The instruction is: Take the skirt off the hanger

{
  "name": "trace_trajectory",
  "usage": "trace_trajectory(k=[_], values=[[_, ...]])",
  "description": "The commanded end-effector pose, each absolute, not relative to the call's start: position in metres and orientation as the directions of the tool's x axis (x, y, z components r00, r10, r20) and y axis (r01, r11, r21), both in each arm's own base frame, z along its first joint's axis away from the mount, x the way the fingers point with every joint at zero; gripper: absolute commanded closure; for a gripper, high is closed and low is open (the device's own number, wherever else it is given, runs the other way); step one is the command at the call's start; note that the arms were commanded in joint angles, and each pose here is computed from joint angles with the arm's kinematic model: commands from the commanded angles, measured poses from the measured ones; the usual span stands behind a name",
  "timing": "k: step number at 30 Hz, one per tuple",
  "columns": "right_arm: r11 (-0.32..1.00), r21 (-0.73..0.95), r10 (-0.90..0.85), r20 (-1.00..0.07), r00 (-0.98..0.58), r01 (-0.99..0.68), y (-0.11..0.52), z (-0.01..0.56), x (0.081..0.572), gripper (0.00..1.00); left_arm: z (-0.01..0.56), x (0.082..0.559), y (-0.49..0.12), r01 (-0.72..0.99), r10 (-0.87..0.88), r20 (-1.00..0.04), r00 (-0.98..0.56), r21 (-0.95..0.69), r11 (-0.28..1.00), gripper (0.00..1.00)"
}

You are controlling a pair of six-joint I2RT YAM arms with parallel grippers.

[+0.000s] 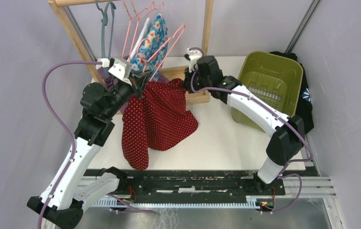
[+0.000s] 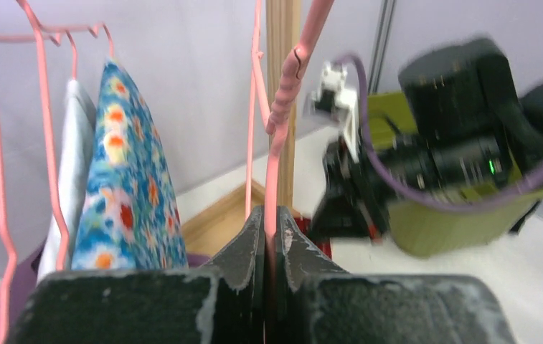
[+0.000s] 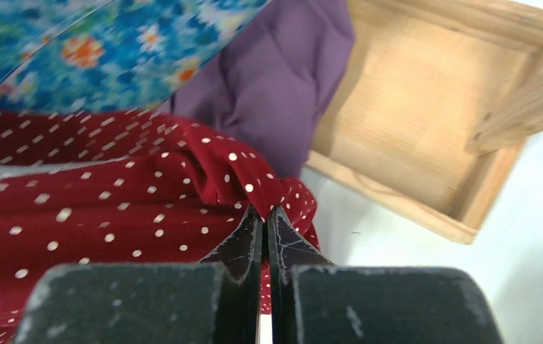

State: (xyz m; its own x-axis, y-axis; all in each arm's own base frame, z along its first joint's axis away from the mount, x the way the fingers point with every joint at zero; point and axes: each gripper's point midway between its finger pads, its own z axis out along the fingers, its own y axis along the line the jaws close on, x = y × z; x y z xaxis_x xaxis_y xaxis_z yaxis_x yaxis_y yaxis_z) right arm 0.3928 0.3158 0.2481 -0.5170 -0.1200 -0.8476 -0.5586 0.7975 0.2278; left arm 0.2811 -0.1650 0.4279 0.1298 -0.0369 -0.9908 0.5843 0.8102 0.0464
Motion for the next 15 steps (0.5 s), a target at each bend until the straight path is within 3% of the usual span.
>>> trace_trajectory(k=[1, 15], values=[[0.778, 0.198, -0.129, -0.878, -0.461, -0.596, 0.334, 0.268, 0.364, 0.99, 0.526, 0.282, -0.159, 0.554, -0.266, -0.859, 0.437, 0.025, 0.832, 0.97], [0.698, 0.206, -0.167, -0.885, -0.435, -0.686, 0.348, 0.294, 0.293, 0.99, 0.516, 0.367, -0.167, 0.421, -0.233, -0.833, 0.502, 0.000, 0.907, 0.97]])
